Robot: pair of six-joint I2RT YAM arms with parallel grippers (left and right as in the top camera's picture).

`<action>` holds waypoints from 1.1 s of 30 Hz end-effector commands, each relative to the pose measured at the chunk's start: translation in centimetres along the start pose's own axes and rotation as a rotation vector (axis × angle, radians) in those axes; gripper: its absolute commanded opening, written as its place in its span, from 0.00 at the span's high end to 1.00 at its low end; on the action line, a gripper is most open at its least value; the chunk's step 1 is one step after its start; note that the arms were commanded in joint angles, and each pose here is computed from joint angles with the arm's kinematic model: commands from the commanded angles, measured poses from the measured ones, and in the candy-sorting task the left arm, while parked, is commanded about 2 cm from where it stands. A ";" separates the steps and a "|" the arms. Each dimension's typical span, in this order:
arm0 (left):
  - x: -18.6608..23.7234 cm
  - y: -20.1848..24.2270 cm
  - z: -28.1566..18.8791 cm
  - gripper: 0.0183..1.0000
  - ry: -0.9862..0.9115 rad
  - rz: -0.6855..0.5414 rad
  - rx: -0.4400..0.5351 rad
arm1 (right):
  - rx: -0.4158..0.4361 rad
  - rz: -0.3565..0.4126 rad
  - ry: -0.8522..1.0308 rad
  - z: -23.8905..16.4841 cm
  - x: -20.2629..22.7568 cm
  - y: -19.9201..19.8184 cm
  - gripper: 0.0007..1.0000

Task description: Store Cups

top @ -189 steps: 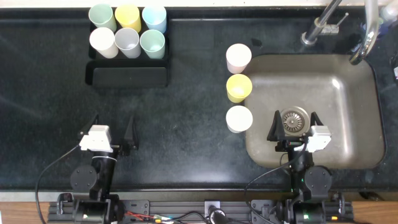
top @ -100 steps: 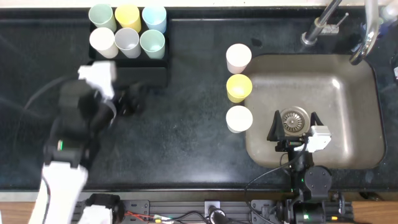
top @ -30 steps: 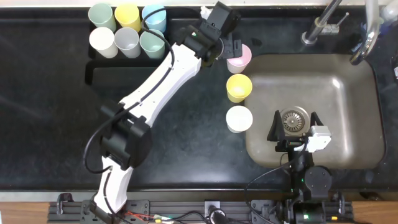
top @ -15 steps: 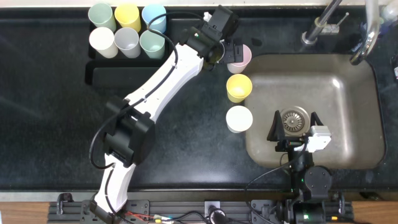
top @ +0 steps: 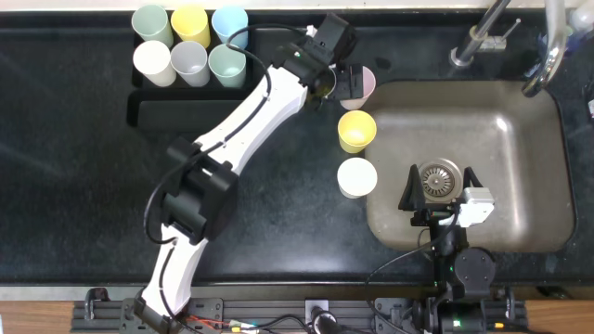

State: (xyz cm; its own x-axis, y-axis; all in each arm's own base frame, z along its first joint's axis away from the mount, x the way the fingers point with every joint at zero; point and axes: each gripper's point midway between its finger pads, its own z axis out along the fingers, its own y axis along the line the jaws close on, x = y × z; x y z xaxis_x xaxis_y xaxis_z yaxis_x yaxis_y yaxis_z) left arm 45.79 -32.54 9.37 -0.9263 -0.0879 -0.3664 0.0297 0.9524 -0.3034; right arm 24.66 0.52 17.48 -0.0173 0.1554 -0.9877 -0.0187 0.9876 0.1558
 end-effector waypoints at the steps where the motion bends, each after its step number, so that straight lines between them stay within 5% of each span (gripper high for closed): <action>1: -0.1 -0.2 0.3 0.12 0.002 0.022 0.004 | -0.009 0.007 -0.001 0.0 0.3 0.1 0.00; 3: -0.2 -0.1 0.3 0.22 -0.001 0.022 0.000 | -0.009 0.007 -0.001 0.0 0.3 0.1 0.00; 9: -0.3 0.0 0.3 0.93 -0.009 0.023 -0.006 | -0.009 0.007 -0.001 0.0 0.3 0.1 0.00; 10: -0.4 -0.1 0.3 0.98 -0.013 0.023 -0.003 | -0.009 0.007 -0.001 0.0 0.3 0.1 0.00; 16: -2.3 -1.5 -1.0 0.98 -0.072 0.024 0.039 | -0.009 0.007 -0.001 0.0 0.3 0.1 0.00; 24: -5.1 -1.0 -9.8 0.98 -0.165 0.011 0.020 | -0.009 0.007 -0.001 0.0 0.3 0.1 0.00; 33: 0.4 10.0 -19.7 0.98 0.046 -0.363 -0.231 | -0.009 0.007 -0.001 0.0 0.3 0.1 0.00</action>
State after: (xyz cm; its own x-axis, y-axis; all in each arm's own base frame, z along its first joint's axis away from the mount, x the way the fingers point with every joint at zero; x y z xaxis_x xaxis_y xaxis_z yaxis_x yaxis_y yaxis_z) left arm 39.22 -20.47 20.35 -0.9352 -0.2752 -0.2228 -0.2409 0.9557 -0.1692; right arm 24.66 0.51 17.48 -0.0172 0.1551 -0.9878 -0.0180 0.9877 0.1554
